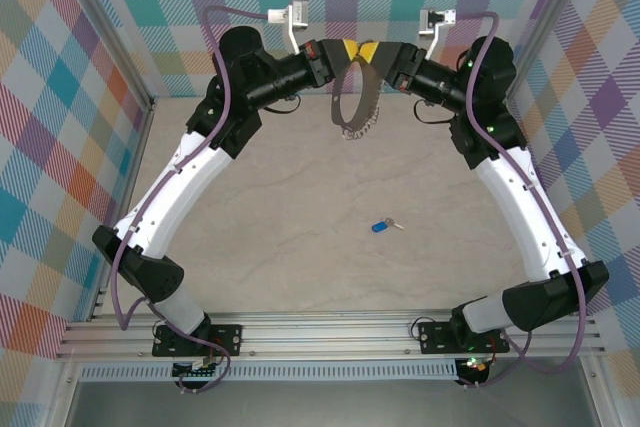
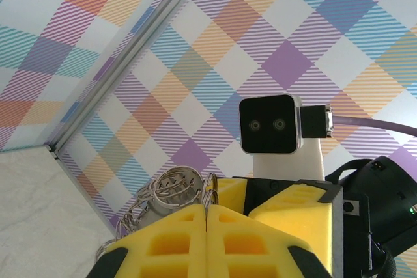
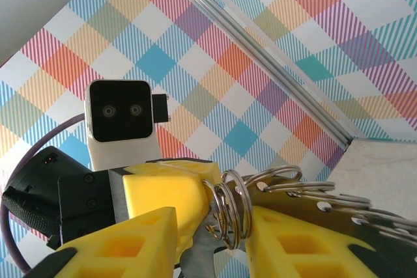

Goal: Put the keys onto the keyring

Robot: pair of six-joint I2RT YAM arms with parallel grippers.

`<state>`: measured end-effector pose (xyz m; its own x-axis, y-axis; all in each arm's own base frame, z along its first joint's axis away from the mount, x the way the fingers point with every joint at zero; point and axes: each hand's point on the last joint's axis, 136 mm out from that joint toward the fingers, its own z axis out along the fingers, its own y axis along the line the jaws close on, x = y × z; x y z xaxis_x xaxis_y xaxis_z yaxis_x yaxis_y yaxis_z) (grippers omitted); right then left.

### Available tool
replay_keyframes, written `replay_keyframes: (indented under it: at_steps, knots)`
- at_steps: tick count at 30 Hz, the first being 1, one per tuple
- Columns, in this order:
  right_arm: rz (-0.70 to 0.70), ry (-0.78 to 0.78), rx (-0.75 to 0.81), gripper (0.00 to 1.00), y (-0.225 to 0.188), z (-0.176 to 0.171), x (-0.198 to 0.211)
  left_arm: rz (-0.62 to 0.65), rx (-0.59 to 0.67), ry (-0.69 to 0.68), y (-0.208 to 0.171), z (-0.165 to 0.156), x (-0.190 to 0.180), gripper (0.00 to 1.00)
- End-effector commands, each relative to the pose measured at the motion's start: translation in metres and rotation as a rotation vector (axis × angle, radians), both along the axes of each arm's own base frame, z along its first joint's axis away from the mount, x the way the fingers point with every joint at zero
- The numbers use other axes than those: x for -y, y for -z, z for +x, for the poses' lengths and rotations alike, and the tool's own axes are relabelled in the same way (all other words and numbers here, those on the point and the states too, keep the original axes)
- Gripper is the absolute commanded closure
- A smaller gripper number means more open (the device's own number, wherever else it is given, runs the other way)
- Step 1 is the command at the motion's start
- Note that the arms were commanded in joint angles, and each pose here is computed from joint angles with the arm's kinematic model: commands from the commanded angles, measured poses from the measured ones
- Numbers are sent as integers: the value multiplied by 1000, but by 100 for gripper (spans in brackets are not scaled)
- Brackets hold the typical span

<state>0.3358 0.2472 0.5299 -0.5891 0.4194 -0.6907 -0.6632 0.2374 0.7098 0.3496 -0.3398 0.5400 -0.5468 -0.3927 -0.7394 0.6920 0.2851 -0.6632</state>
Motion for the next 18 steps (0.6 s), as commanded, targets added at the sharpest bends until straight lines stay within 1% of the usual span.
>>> replay_keyframes:
  at_steps: [1,7,11,12,14,16,18]
  knots:
    - [11,-31,57,72,-15,-8,-7,-17,47,50,-17,-16,2,100]
    - [4,-8,50,85,-13,-2,-7,-17,55,82,-17,-21,6,100]
    - [-10,13,53,100,-12,-1,-5,-17,62,92,-18,-23,6,100]
    - [-17,23,54,100,-11,0,-4,-12,63,87,-18,-22,6,95]
    - [-26,43,60,100,-10,1,0,2,71,58,-20,-21,2,75]
    - [-29,57,67,100,-11,2,5,15,85,17,-24,-20,-5,51]
    - [-29,59,71,100,-13,1,8,28,93,-26,-27,-17,-14,37]
